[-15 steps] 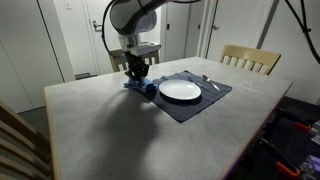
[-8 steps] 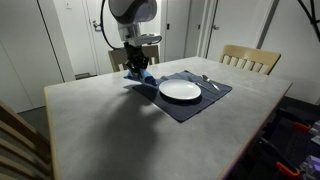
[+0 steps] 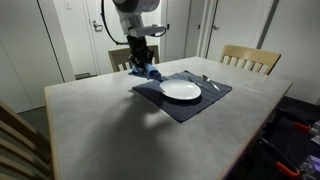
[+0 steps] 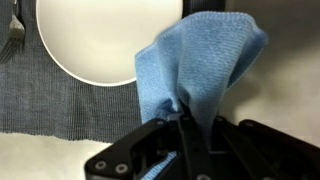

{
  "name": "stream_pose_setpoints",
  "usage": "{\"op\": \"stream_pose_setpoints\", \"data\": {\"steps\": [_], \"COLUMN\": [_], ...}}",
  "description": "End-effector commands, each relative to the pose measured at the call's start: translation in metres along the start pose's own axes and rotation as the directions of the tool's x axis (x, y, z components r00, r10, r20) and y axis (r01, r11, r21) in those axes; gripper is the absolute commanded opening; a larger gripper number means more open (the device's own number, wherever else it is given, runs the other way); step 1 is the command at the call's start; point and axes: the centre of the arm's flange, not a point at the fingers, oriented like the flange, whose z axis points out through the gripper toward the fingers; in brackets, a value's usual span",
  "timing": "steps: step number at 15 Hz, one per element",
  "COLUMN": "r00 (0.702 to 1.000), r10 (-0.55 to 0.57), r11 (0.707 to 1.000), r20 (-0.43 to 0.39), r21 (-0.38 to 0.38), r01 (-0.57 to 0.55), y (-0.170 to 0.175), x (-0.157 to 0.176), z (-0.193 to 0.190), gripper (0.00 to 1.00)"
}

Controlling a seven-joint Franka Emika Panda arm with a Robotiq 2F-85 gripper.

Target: Use the blue towel to wipe the white plate

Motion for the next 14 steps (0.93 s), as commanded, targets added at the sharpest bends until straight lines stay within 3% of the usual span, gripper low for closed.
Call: {"op": "stream_pose_setpoints", "data": {"steps": [1,7,10,14], "r00": [0.999,0.996,0.994,0.987], "r10": [0.018,0.069,0.079,0.088], "r11": [1.0,0.997,0.997,0.996], "r20": [0.038,0.057,0.079,0.135], "r21": [0.005,0.013,-0.023,-0.002], "r01": [-0.018,-0.07,-0.077,-0.088], "y": [0.015,0.031,0.046,0.064], "x": [-0.054,-0.084,-0.093,-0.103], "z": [0.002,0.01,0.024,0.051], "gripper": [0.03,0.03,0.03,0.03]}}
